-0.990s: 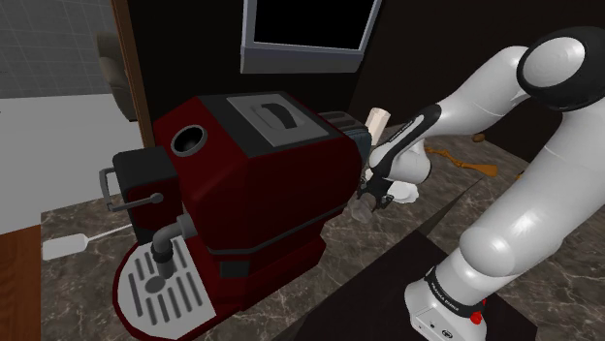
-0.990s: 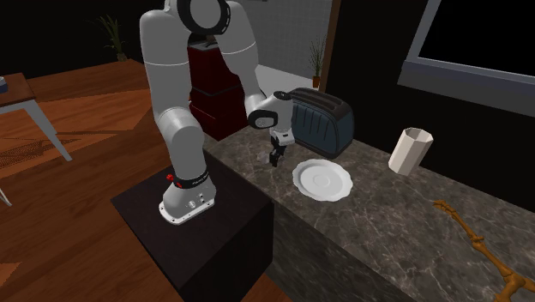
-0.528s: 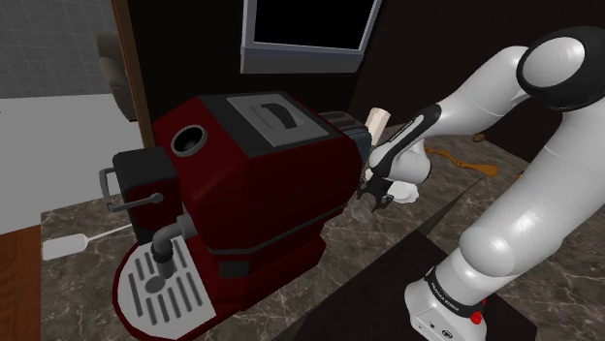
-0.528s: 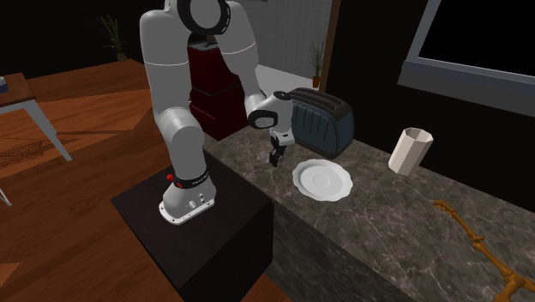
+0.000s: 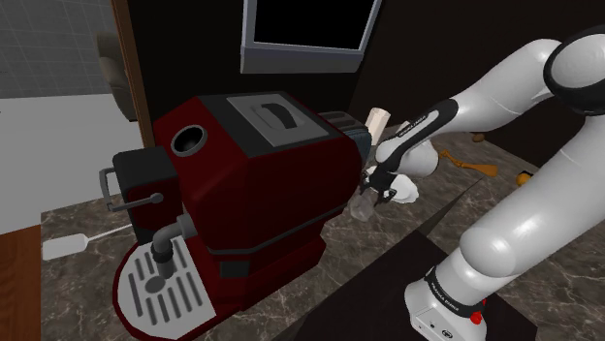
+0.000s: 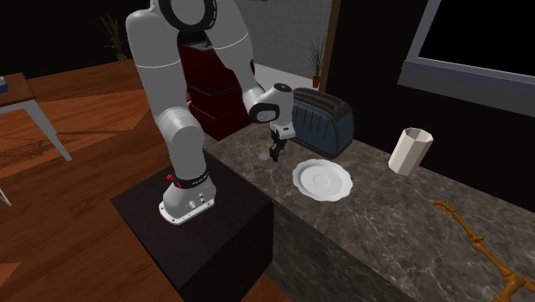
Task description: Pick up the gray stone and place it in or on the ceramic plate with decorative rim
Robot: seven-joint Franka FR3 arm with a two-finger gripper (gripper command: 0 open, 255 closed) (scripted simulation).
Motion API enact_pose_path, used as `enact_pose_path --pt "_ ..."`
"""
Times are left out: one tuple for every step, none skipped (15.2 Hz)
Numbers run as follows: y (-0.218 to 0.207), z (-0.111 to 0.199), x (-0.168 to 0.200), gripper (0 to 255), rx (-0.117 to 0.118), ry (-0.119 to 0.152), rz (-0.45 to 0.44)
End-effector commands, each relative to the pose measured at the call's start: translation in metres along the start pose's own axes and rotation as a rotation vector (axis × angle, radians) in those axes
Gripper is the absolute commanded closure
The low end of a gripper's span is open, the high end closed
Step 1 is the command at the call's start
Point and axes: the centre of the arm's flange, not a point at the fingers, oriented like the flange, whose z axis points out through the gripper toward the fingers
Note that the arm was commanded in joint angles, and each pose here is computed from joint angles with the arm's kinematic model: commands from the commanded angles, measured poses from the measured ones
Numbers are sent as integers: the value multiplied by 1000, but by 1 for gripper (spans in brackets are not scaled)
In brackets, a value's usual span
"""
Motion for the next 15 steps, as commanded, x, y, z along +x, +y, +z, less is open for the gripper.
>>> enact_pose_path --pt "0 -11 -1 255 -1 0 0" --pt "0 -17 -1 255 -1 0 0" --pt "-1 -22 -1 255 -1 0 0" --pt "-1 -27 -2 255 -1 0 0" --pt "-1 -32 -2 255 -1 0 0" --pt "-2 -38 -2 255 -1 0 0" --pt "-2 -43 -3 255 -1 0 0" --pt "-2 -48 -3 255 -1 0 0" --pt "-3 -53 -3 255 -1 0 0" --pt "-3 -59 -3 255 -1 0 0" --pt "-3 -59 -3 255 -1 0 0" --pt "-2 -60 10 255 -1 0 0" --pt "-1 -60 23 255 -1 0 0" --pt "0 -61 36 255 -1 0 0" --pt "1 -62 49 255 -1 0 0"
